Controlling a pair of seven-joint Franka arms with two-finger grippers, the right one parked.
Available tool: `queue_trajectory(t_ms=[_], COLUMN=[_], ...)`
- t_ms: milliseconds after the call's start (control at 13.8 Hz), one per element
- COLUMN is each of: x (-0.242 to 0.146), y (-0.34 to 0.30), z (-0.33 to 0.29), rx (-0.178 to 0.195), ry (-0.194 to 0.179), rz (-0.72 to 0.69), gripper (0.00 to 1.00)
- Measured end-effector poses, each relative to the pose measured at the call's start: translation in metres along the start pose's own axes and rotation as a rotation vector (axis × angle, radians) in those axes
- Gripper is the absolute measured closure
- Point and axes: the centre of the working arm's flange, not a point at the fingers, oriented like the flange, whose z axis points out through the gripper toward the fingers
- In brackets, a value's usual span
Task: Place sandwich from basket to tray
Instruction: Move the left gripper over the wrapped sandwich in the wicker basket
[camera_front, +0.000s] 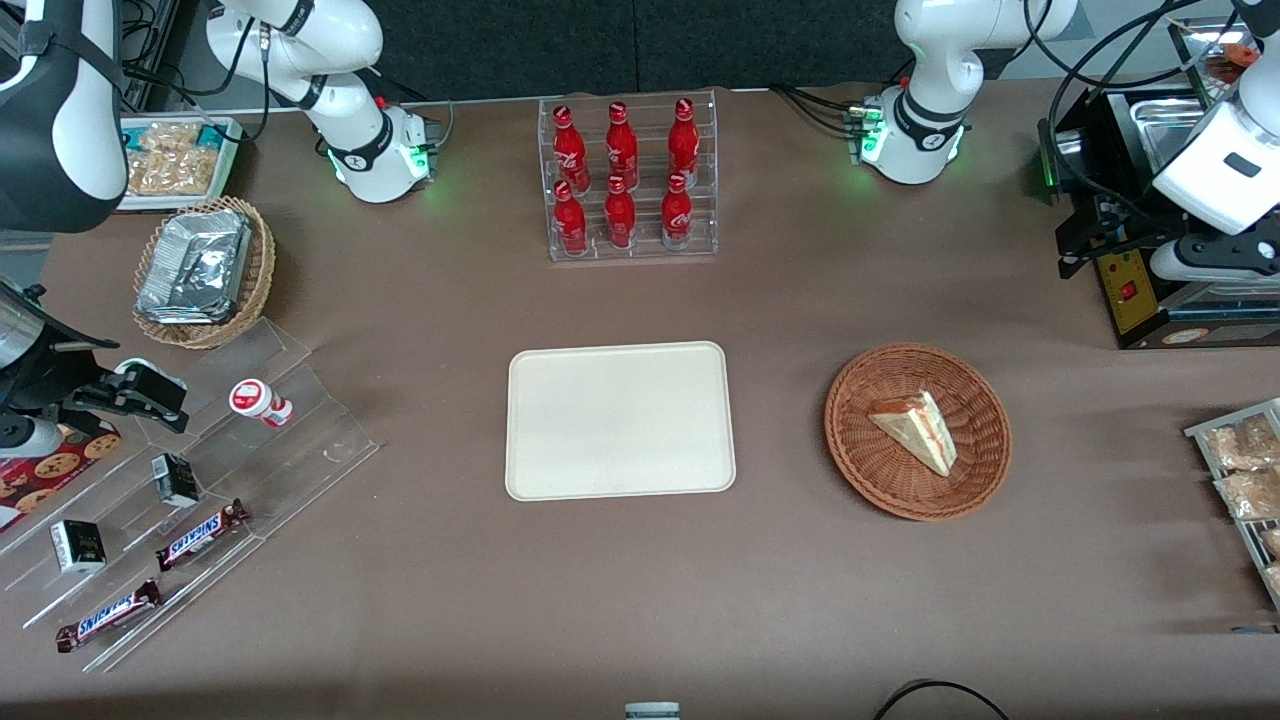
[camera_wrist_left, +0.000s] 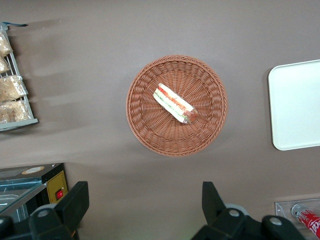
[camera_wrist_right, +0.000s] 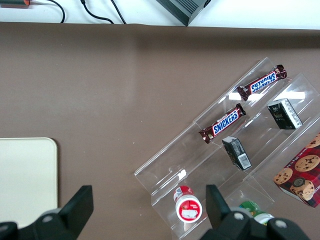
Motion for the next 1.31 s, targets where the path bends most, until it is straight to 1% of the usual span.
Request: queue_trajectory(t_ms=[218,364,509,727,873,1018,1164,1309], x=[0.000,0.003,0.012,0.035,0.052,0.064,0.066,0.063], y=[0.000,0.000,0.000,0.006,0.012,0.017,0.029,0.039], z=[0.003,0.014,0.043,0.107,0.150,0.188,0.222,0.251], rx=[0.000,0.000,0.004,0.002,0.003,0.003,0.005,0.000], ry=[-0.017,-0.047,-0.092,-0.155,-0.190,-0.196,-0.193,-0.177], rz=[-0.016,-0.112,-0.278,-0.602,-0.756,-0.859,-0.917,-0.956], gripper=[0.00,0.00,0.00,0.00,0.00,0.00,0.00,0.00])
